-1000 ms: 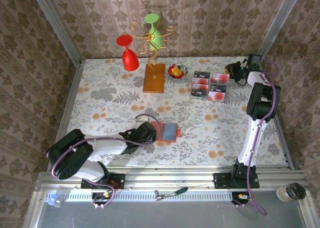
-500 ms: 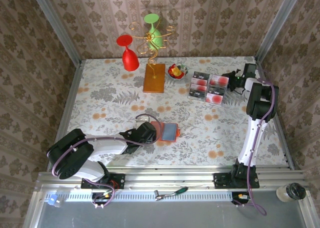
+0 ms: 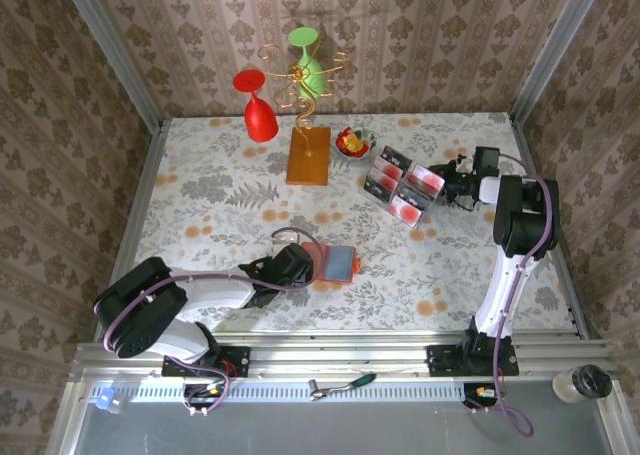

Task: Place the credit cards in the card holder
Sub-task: Rotate the storage box at the center of the table, then pick up the credit card from the storage box.

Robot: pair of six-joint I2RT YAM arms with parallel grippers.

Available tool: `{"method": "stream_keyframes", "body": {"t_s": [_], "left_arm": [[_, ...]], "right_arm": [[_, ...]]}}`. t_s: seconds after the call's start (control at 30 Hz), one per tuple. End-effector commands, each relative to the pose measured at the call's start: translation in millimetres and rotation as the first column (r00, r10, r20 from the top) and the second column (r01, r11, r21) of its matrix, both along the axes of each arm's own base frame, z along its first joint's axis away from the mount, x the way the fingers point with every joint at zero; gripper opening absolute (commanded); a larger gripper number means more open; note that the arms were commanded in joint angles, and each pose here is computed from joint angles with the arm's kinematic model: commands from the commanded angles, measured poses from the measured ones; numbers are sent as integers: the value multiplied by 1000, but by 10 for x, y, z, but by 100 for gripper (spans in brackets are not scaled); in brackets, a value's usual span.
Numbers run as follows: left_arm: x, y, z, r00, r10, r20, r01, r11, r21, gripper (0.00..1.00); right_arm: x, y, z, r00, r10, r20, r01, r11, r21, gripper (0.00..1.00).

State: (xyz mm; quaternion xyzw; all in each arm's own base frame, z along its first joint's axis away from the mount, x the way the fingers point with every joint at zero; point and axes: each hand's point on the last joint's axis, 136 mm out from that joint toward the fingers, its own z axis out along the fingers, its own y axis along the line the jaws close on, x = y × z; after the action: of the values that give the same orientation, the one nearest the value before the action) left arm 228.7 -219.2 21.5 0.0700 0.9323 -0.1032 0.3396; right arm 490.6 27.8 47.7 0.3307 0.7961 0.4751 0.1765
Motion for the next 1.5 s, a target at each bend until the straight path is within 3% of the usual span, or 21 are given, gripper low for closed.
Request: {"method": "stream_keyframes", "body": {"t_s": [0.0,0.27,0.4,0.53,0.63,0.8,0.93,1.03,1.2,1.3,1.47], "left_arm": [[-134,-69,-91,997,-51,-51,50,998,-30,68],[-145,-36,-86,998,-45,-43,44,999,-31,68],[-152,-26,-77,998,-42,-40,41,999,-32,68],[-164,5,-75,999,-34,-35,33,999,-26,68],[-169,35,-72,999,-21,-32,20,1000,-23,68],[-192,80,-104,999,-2,-36,2,1000,-13,68],[-205,78,-106,999,1,-36,-2,1000,-19,68],[-208,75,-92,999,3,-33,-4,1000,-23,68],[-208,60,-64,1000,1,-27,-2,1000,-26,68],[-211,59,-67,1000,-1,-27,0,1000,-25,68],[-210,52,-69,1000,-3,-27,2,1000,-25,68]], "right_arm": [[-134,148,172,998,34,56,-34,999,4,21],[-574,477,156,994,98,54,-97,995,-11,21],[-714,416,283,995,84,57,-81,996,-49,24],[-819,172,611,997,36,75,-19,976,-215,31],[-938,53,944,995,38,94,2,922,-387,36],[-1102,251,1377,980,179,88,-91,795,-600,50],[-1194,523,1417,951,310,13,-213,682,-700,53],[-1236,693,1363,921,385,-56,-284,568,-772,52],[-1279,852,1230,865,456,-209,-367,292,-883,52],[-1268,883,1152,844,459,-277,-386,163,-908,52],[-1244,954,999,810,467,-355,-423,47,-905,51]]}}
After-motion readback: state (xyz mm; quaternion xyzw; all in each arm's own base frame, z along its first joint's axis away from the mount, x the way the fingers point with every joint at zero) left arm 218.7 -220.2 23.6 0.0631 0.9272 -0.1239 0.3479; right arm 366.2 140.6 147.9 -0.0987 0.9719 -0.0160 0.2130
